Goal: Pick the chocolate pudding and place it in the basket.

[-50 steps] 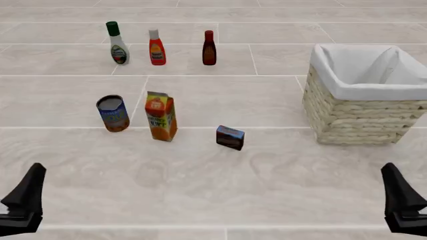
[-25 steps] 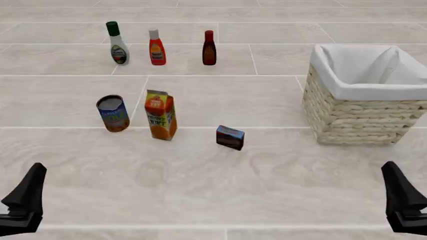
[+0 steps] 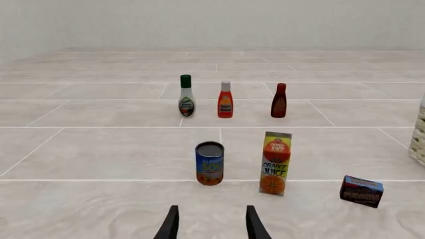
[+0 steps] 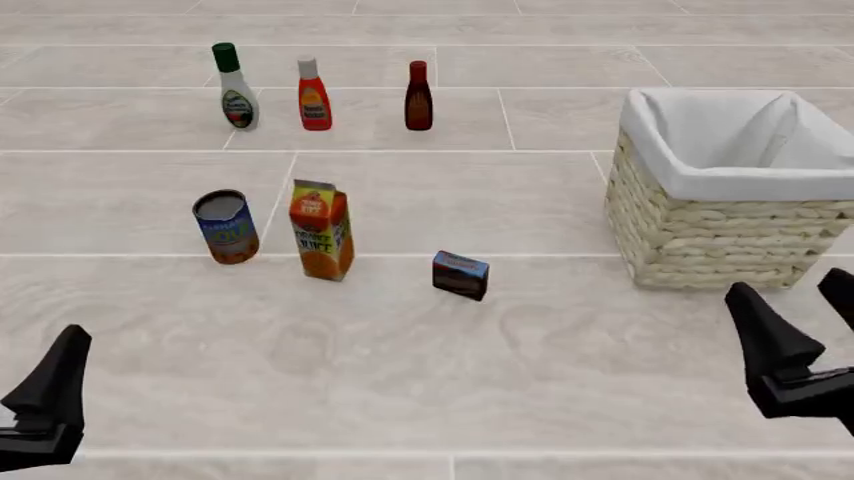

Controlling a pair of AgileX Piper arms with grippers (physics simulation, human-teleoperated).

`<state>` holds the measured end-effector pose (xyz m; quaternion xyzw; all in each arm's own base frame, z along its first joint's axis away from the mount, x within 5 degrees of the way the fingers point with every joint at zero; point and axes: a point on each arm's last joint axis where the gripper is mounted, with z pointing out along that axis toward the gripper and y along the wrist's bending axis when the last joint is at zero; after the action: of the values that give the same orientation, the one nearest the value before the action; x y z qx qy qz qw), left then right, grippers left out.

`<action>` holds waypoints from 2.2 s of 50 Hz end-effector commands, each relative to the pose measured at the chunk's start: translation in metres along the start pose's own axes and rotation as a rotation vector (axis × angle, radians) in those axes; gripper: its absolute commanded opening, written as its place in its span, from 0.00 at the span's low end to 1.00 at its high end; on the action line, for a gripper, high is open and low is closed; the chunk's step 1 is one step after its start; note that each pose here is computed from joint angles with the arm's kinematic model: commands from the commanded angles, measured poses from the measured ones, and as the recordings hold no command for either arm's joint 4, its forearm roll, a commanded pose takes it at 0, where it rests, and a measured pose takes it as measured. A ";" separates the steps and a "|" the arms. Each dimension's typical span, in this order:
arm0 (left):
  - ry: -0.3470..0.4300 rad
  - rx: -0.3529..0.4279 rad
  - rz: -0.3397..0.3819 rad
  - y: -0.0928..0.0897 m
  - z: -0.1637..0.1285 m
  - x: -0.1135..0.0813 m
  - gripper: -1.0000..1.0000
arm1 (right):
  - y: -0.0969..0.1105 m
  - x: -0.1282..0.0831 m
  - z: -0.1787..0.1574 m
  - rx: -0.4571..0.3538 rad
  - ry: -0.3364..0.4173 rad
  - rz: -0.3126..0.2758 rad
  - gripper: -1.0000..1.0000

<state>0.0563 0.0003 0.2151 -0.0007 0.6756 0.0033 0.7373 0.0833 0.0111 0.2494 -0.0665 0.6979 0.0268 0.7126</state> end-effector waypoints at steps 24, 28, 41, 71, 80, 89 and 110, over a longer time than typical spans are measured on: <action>-0.001 -0.001 0.001 0.000 0.000 0.000 1.00 | 0.030 -0.023 0.067 -0.213 0.119 -0.074 1.00; -0.001 -0.001 0.001 0.000 0.000 0.000 1.00 | 0.033 -0.025 0.074 -0.230 0.134 -0.091 1.00; -0.001 -0.001 0.001 0.000 0.000 0.000 1.00 | 0.044 -0.037 0.097 -0.276 0.174 -0.156 1.00; -0.001 -0.001 0.001 0.000 0.000 0.000 1.00 | 0.077 -0.039 0.152 -0.373 0.295 -0.243 1.00; -0.001 -0.002 0.001 0.000 0.000 -0.001 1.00 | 0.087 -0.037 0.172 -0.396 0.350 -0.275 1.00; -0.001 -0.002 0.000 0.000 -0.001 -0.002 1.00 | 0.094 -0.036 0.187 -0.409 0.385 -0.289 1.00; -0.001 -0.002 0.001 0.000 -0.001 -0.002 1.00 | 0.108 -0.027 0.211 -0.443 0.430 -0.350 1.00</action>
<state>0.0557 0.0004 0.2171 -0.0009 0.6752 0.0039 0.7376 0.2664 0.1407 0.2798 -0.3285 0.7854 0.0470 0.5225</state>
